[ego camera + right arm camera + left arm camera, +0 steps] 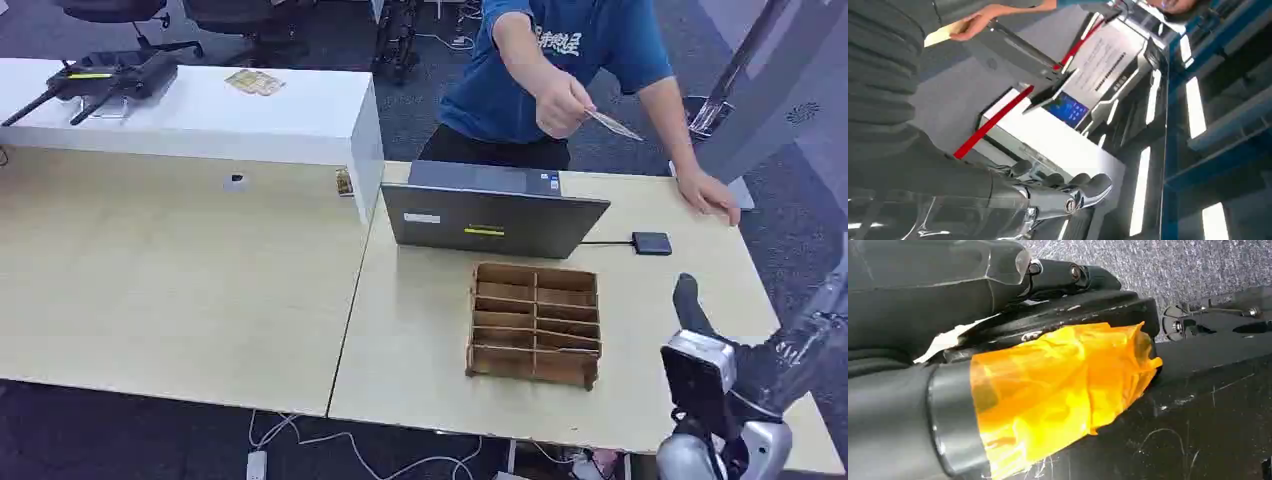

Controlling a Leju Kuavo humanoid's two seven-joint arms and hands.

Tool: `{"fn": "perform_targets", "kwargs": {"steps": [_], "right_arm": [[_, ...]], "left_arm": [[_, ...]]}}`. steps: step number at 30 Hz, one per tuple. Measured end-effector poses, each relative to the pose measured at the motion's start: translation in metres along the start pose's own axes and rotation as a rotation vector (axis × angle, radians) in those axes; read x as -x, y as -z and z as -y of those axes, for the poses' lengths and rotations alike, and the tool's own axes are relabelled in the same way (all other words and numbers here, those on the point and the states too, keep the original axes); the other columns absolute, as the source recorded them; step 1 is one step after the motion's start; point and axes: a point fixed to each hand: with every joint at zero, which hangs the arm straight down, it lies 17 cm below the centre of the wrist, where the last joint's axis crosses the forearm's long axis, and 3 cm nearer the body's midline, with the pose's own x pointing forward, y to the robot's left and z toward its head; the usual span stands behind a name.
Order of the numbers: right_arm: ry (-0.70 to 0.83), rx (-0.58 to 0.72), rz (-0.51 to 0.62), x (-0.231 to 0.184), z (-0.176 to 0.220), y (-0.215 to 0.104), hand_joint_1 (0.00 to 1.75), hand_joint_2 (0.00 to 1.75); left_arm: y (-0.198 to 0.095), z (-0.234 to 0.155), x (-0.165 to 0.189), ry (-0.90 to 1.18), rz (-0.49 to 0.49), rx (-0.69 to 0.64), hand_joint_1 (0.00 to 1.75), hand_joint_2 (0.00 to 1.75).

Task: Pass the card to the sensor for recognition and then transmit it.

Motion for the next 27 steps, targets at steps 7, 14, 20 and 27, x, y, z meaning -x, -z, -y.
{"fn": "perform_targets", "kwargs": {"steps": [7, 14, 20, 27], "right_arm": [[-0.206, -0.239, 0.059, -0.004, -0.092, 0.080, 0.00, 1.75], [-0.319, -0.353, 0.083, -0.013, -0.138, 0.122, 0.00, 1.75], [-0.375, -0.406, 0.097, -0.012, -0.156, 0.127, 0.00, 1.75], [-0.411, -0.437, 0.108, -0.013, -0.166, 0.130, 0.00, 1.75]], "left_arm": [[0.000, -0.001, -0.004, 0.083, 0.009, 0.015, 0.00, 0.00], [0.000, -0.002, -0.004, 0.095, 0.004, 0.017, 0.00, 0.00], [0.000, -0.002, -0.004, 0.100, 0.005, 0.017, 0.00, 0.00], [0.000, -0.002, -0.004, 0.103, 0.003, 0.018, 0.00, 0.00]]}}
